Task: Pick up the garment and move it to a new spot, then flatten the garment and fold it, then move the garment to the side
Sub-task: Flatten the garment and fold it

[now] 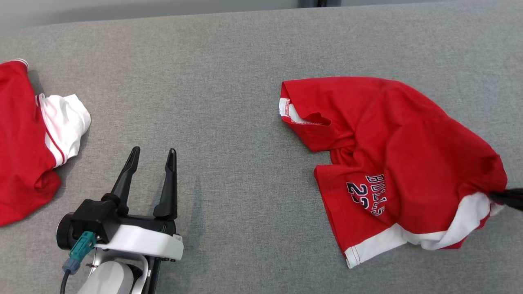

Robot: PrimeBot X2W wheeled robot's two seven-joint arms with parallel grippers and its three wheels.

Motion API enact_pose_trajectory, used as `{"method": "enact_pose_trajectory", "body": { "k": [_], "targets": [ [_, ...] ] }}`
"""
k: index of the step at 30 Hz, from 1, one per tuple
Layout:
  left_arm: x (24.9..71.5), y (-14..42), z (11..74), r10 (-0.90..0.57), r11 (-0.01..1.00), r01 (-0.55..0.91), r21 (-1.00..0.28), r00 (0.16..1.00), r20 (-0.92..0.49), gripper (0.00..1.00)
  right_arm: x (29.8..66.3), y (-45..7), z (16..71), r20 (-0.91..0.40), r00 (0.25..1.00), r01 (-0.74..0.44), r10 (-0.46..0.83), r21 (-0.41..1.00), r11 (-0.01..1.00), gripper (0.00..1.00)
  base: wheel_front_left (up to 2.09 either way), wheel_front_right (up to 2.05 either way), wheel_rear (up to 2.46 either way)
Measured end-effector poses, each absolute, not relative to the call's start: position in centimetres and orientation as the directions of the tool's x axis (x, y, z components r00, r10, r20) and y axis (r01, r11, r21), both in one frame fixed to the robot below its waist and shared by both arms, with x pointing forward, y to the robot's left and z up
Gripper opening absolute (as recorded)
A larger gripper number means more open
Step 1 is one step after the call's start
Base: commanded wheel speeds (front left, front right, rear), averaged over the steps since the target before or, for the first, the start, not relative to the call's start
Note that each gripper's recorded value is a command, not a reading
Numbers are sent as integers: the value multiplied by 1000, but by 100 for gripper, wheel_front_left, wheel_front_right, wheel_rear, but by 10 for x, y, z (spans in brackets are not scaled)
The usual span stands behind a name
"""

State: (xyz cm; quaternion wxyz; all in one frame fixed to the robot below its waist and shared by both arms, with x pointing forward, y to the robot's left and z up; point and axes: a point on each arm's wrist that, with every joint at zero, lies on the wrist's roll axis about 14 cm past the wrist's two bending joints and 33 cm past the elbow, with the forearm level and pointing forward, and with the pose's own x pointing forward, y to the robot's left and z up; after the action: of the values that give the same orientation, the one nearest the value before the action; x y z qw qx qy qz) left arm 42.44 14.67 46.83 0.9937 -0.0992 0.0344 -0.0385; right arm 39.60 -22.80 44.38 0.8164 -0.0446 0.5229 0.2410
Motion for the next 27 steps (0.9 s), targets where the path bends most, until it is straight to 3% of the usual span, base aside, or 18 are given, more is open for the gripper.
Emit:
{"method": "enact_pose_trajectory", "body": {
  "k": [5, 8, 17, 22, 27],
  "targets": [
    [423, 146, 466, -85, 977, 71, -200, 994, -66, 100, 381, -230, 441, -860, 319, -334, 400, 293, 896, 0, 0, 0, 0],
    [424, 144, 466, -94, 977, 80, -198, 994, -63, 100, 375, -211, 442, -804, 327, -276, 497, 421, 864, 0, 0, 0, 0],
    [428, 143, 468, -109, 978, 97, -183, 992, -56, 100, 410, -159, 463, -517, 509, -154, 688, 732, 664, 0, 0, 0, 0],
    [430, 143, 467, -118, 979, 106, -174, 991, -63, 100, 436, -147, 455, -424, 586, -61, 691, 827, 559, 0, 0, 0, 0],
    [432, 144, 466, -122, 980, 109, -166, 990, -68, 100, 457, -149, 438, -431, 633, 16, 644, 838, 545, 0, 0, 0, 0]
  ]
}}
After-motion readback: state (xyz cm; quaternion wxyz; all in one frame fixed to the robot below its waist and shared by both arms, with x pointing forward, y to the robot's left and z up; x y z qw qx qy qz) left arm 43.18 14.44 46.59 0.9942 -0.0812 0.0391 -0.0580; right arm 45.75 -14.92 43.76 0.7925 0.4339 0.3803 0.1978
